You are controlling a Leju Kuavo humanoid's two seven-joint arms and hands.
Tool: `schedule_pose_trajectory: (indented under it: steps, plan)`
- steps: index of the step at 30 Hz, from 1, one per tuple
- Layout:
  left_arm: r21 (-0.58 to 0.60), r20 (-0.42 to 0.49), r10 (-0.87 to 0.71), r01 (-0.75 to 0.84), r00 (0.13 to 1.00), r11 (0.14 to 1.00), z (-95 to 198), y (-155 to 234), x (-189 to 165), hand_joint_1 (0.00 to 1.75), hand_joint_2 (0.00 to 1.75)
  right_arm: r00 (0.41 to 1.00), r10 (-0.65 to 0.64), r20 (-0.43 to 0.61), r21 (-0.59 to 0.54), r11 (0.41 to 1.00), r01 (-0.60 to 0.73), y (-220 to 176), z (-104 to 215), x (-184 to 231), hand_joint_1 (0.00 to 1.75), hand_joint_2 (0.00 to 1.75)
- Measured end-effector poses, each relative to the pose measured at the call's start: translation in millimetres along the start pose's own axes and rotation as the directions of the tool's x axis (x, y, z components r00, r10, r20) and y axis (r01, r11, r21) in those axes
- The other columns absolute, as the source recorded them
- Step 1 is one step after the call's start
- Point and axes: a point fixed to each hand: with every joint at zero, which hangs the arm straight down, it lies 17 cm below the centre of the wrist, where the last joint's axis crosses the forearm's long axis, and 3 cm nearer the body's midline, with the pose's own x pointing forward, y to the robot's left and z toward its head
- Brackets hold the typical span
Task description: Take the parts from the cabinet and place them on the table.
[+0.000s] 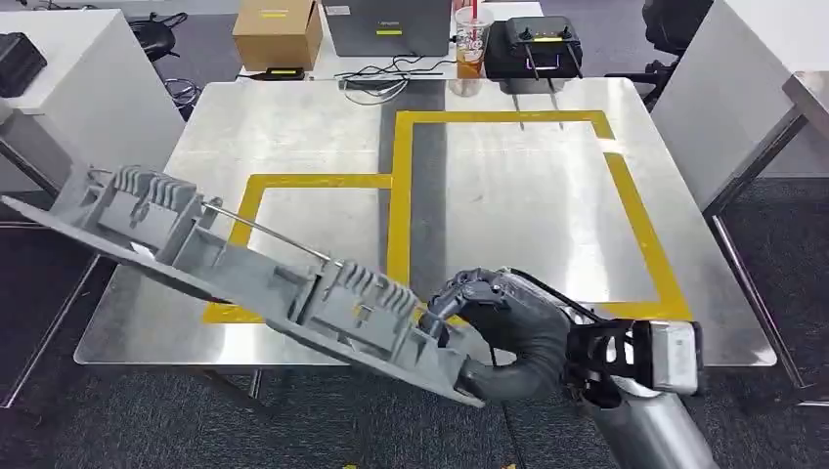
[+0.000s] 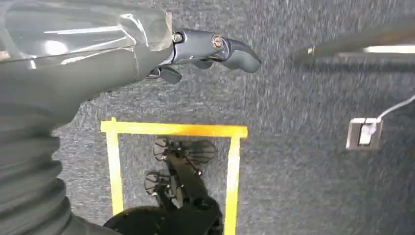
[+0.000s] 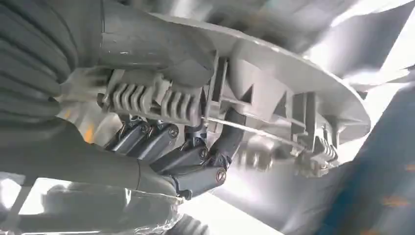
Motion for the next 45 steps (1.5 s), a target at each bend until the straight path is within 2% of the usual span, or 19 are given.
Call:
schedule_pose_trajectory:
  steps: [2, 4, 6, 8, 12, 17, 20, 22, 25, 34, 39, 45]
  plan:
    - [0.012, 0.011, 0.013, -0.013, 1.000, 1.000, 1, 2, 2, 0.00, 1.75, 0.982, 0.163, -0.093, -0.031, 0.986, -0.166, -13, 6, -19, 1.73, 1.75]
    - [0.016, 0.017, 0.020, -0.020, 1.000, 1.000, 2, 3, 4, 0.00, 1.75, 0.922, 0.336, -0.194, -0.043, 0.936, -0.350, -35, 18, -37, 1.73, 1.75]
    - [0.018, 0.014, 0.019, -0.019, 1.000, 1.000, 3, 3, 3, 0.00, 1.75, 0.851, 0.441, -0.286, -0.020, 0.885, -0.465, -53, 34, -53, 1.73, 1.75]
    - [0.015, 0.010, 0.017, -0.017, 1.000, 1.000, 4, 2, 1, 0.00, 1.75, 0.774, 0.512, -0.372, 0.004, 0.835, -0.550, -73, 51, -66, 1.73, 1.75]
    - [0.009, 0.016, 0.014, -0.014, 1.000, 1.000, 5, 0, 1, 0.00, 1.75, 0.569, 0.641, -0.515, 0.095, 0.703, -0.705, -116, 83, -85, 1.73, 1.75]
    - [0.001, 0.017, 0.008, -0.008, 1.000, 1.000, 6, -2, 0, 0.00, 1.75, 0.374, 0.719, -0.585, 0.237, 0.593, -0.770, -150, 113, -101, 1.73, 1.75]
    - [-0.003, 0.017, 0.003, -0.003, 1.000, 1.000, 6, -2, 0, 0.00, 1.75, 0.281, 0.747, -0.603, 0.317, 0.547, -0.774, -171, 124, -110, 1.73, 1.75]
    - [-0.008, 0.019, 0.005, -0.005, 1.000, 1.000, 6, -4, -1, 0.00, 1.75, 0.226, 0.752, -0.619, 0.379, 0.538, -0.753, -181, 137, -125, 1.73, 1.75]
    - [-0.012, 0.014, 0.001, -0.001, 1.000, 1.000, 6, -5, -2, 0.00, 1.75, 0.178, 0.752, -0.635, 0.441, 0.541, -0.716, -193, 150, -141, 1.73, 1.75]
    - [-0.015, 0.032, -0.006, 0.007, 0.999, 1.000, 0, -6, 2, 0.00, 1.75, 0.091, 0.771, -0.630, 0.592, 0.553, -0.586, -224, 194, -191, 1.73, 1.75]
    - [-0.019, 0.048, 0.004, -0.003, 0.999, 1.000, -5, -8, 3, 0.00, 1.75, 0.047, 0.771, -0.636, 0.671, 0.581, -0.461, -229, 233, -224, 1.73, 1.75]
    - [-0.012, 0.061, 0.002, -0.002, 0.998, 1.000, -7, -4, 3, 0.00, 1.75, -0.013, 0.767, -0.641, 0.721, 0.596, -0.355, -238, 252, -245, 1.73, 1.75]
